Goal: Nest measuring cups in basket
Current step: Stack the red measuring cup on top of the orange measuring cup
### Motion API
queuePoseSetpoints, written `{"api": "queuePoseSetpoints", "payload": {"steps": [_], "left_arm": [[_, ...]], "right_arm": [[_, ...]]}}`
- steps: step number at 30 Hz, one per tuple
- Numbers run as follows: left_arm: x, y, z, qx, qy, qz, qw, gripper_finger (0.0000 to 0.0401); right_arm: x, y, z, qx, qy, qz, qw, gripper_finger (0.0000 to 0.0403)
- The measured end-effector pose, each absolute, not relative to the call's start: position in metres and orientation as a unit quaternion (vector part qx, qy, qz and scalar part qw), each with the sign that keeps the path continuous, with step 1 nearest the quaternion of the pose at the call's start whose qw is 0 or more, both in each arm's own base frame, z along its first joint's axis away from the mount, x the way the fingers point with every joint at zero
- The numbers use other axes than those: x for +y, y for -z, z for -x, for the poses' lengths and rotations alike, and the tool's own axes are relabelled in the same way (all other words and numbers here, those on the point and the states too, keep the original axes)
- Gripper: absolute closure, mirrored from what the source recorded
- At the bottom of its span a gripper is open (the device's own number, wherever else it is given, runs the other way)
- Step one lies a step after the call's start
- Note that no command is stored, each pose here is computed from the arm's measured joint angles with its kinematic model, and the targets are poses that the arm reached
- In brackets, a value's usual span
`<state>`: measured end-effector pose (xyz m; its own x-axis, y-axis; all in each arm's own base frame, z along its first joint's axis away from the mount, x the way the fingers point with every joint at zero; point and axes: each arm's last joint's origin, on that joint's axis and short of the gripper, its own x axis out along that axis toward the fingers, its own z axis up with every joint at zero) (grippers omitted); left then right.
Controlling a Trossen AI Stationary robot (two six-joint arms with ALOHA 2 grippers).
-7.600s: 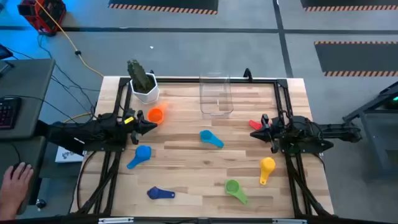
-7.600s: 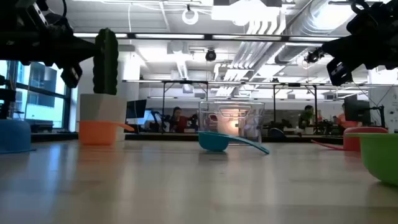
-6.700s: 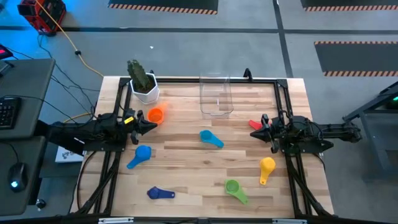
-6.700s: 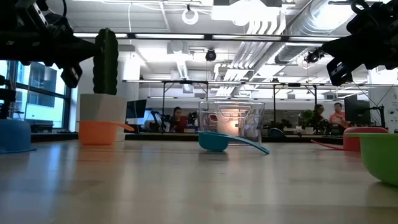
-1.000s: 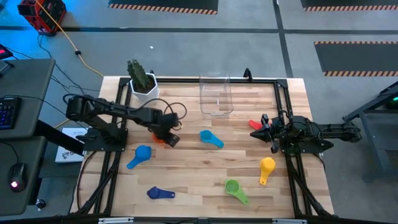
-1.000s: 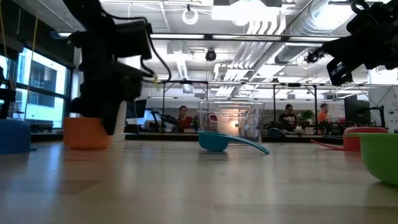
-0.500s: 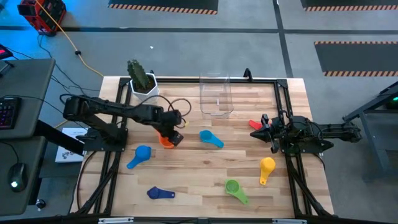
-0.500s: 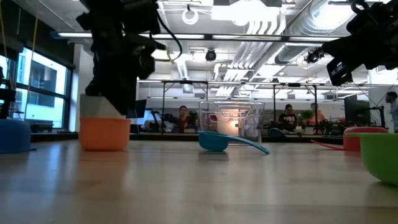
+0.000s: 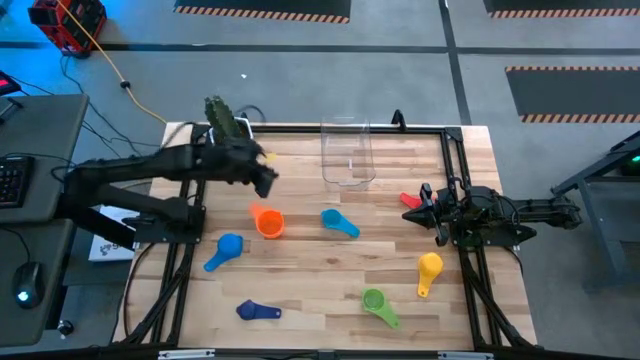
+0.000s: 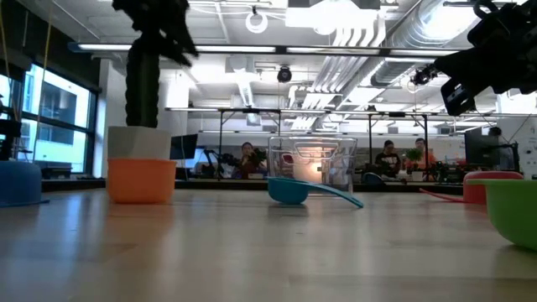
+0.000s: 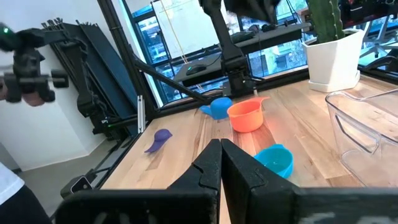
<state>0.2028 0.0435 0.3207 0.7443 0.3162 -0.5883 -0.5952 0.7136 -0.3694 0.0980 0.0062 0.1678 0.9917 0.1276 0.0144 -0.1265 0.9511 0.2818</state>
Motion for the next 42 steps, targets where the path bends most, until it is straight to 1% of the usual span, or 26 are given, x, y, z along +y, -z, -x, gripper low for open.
{"api": "queuePoseSetpoints", "payload": {"steps": [3,6,8,10,13,15,17,18,19,20,23,25,27,29,31,33,35,37,39,42], "left_arm": [[0.042,-0.325,-0.193,0.167,-0.244,0.278,0.914,0.0326],[0.038,-0.317,-0.189,0.105,-0.223,0.293,0.924,0.0378],[0.035,-0.31,-0.188,0.064,-0.204,0.3,0.93,0.0394],[0.033,-0.306,-0.188,0.012,-0.182,0.311,0.933,0.0391],[0.032,-0.305,-0.185,-0.042,-0.163,0.314,0.934,0.0398],[0.033,-0.307,-0.184,-0.057,-0.16,0.316,0.933,0.0399],[0.034,-0.308,-0.183,-0.065,-0.161,0.315,0.933,0.0397],[0.034,-0.309,-0.183,-0.067,-0.161,0.315,0.933,0.0397],[0.034,-0.309,-0.182,-0.068,-0.161,0.315,0.933,0.0399],[0.035,-0.309,-0.182,-0.069,-0.162,0.315,0.933,0.04],[0.037,-0.309,-0.181,-0.07,-0.168,0.312,0.932,0.04],[0.04,-0.309,-0.181,-0.072,-0.177,0.306,0.933,0.04],[0.043,-0.309,-0.18,-0.074,-0.185,0.306,0.931,0.04],[0.046,-0.309,-0.179,-0.076,-0.189,0.305,0.93,0.04],[0.048,-0.309,-0.179,-0.073,-0.181,0.306,0.932,0.0401],[0.049,-0.309,-0.179,-0.07,-0.171,0.306,0.934,0.04],[0.049,-0.309,-0.179,-0.067,-0.163,0.306,0.935,0.0401],[0.049,-0.309,-0.179,-0.064,-0.163,0.306,0.936,0.0401],[0.049,-0.308,-0.179,-0.062,-0.163,0.306,0.936,0.0401],[0.049,-0.308,-0.179,-0.061,-0.163,0.302,0.937,0.0401]], "right_arm": [[0.006,-0.168,-0.098,0.002,-0.064,-0.143,0.988,0.0402],[0.004,-0.17,-0.098,-0.012,-0.032,-0.14,0.99,0.0402],[0.002,-0.178,-0.098,-0.061,-0.004,-0.19,0.98,0.0402],[-0.002,-0.192,-0.095,-0.147,0.037,-0.251,0.956,0.0402],[-0.009,-0.209,-0.086,-0.276,0.104,-0.35,0.889,0.0402],[-0.013,-0.215,-0.08,-0.327,0.159,-0.364,0.857,0.0402],[-0.017,-0.216,-0.077,-0.352,0.223,-0.37,0.83,0.0402],[-0.018,-0.217,-0.076,-0.367,0.233,-0.389,0.812,0.0402],[-0.019,-0.218,-0.076,-0.38,0.23,-0.41,0.796,0.0402],[-0.019,-0.222,-0.077,-0.383,0.22,-0.425,0.79,0.0402],[-0.018,-0.248,-0.087,-0.358,0.149,-0.423,0.819,0.0402],[-0.017,-0.271,-0.1,-0.329,0.121,-0.404,0.845,0.0402],[-0.018,-0.292,-0.12,-0.278,0.124,-0.359,0.882,0.0402],[-0.021,-0.304,-0.142,-0.19,0.153,-0.318,0.916,0.0402],[-0.028,-0.305,-0.159,-0.068,0.206,-0.345,0.913,0.0402],[-0.035,-0.296,-0.166,0.071,0.27,-0.39,0.877,0.0402],[-0.038,-0.284,-0.165,0.212,0.309,-0.393,0.839,0.0402],[-0.038,-0.274,-0.159,0.318,0.332,-0.388,0.799,0.0402],[-0.035,-0.262,-0.153,0.387,0.357,-0.389,0.756,0.0402],[-0.03,-0.239,-0.138,0.45,0.407,-0.407,0.683,0.0403]]}}
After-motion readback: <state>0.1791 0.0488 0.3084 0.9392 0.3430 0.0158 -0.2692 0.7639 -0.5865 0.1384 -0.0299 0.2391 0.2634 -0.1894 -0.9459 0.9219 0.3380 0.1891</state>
